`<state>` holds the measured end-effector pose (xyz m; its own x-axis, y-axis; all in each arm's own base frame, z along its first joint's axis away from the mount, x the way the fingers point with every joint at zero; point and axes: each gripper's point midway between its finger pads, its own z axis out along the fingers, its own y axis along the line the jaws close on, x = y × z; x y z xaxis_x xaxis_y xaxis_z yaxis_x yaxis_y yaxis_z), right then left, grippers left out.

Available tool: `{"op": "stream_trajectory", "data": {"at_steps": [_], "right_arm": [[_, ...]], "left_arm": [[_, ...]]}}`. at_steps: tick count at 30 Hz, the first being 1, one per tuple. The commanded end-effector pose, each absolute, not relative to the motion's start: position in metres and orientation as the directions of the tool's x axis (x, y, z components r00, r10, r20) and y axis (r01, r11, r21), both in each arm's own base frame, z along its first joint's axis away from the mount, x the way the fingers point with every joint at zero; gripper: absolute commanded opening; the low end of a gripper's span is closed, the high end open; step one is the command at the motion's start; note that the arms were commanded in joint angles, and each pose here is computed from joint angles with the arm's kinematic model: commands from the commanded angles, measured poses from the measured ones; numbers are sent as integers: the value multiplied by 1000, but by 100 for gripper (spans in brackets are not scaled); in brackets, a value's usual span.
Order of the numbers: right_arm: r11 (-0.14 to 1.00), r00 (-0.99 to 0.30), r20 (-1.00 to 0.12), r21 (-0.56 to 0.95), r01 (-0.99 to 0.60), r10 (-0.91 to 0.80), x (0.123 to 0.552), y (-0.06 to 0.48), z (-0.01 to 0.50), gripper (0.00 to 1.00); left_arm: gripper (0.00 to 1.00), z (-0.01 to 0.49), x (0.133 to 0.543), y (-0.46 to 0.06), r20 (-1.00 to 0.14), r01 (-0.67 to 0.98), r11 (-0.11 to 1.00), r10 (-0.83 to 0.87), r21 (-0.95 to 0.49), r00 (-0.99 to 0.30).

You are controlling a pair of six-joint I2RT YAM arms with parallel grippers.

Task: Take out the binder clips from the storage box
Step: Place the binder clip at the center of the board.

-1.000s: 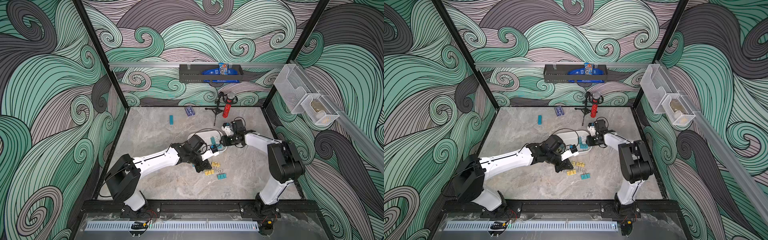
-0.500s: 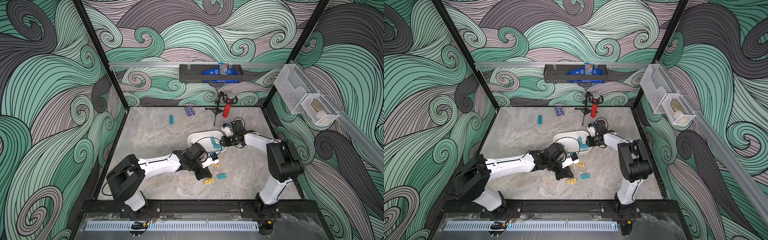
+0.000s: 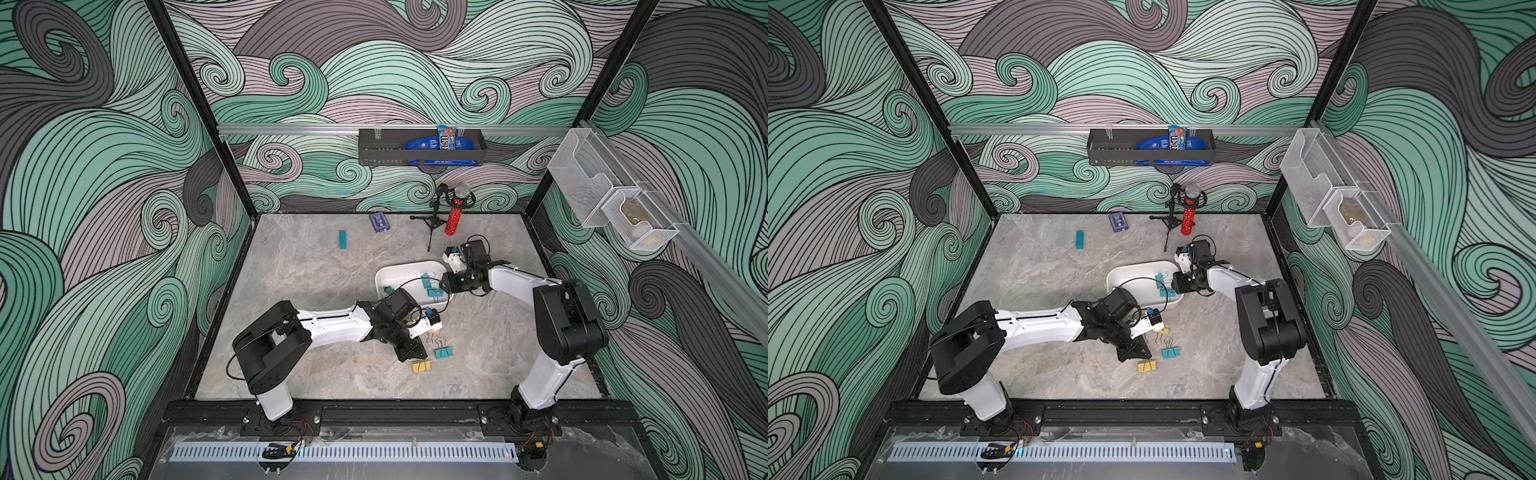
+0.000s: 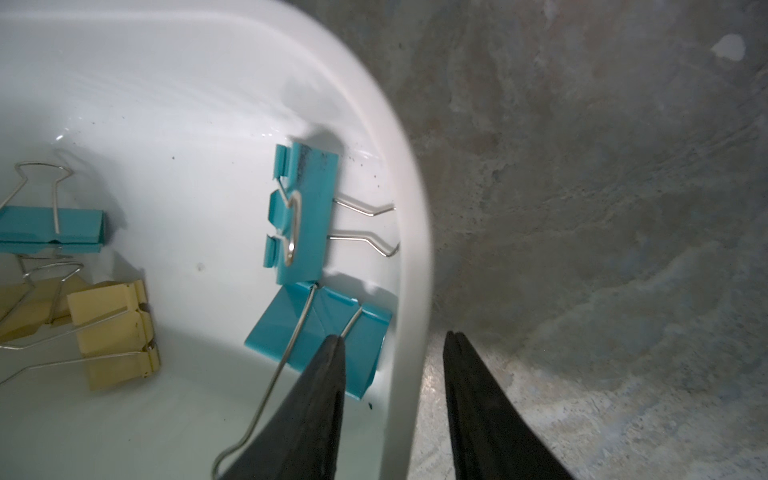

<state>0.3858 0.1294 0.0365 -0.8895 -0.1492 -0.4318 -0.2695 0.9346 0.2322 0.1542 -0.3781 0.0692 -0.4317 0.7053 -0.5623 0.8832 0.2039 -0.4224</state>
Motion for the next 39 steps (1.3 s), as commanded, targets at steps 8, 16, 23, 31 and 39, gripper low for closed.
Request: {"op": "stream_trajectory", "data": {"at_steps": [8, 16, 23, 31, 39], "right_arm": [[932, -896, -411, 230, -279, -167, 379, 130, 29, 42], [932, -896, -411, 230, -279, -167, 379, 130, 30, 42], [932, -895, -413, 230, -280, -167, 379, 130, 30, 42], [932, -896, -412, 232, -280, -167, 379, 130, 30, 42], [931, -895, -414, 232, -281, -167, 380, 131, 30, 42]], "left_arm": [[0, 70, 160, -395, -582, 906, 136, 726, -400, -366], [0, 59, 168, -397, -563, 913, 138, 749, -384, -350], [0, 50, 173, -394, -550, 911, 160, 753, -379, -361], [4, 45, 179, -387, -536, 911, 186, 758, -369, -372], [14, 42, 186, -381, -529, 908, 211, 756, -362, -386]]}}
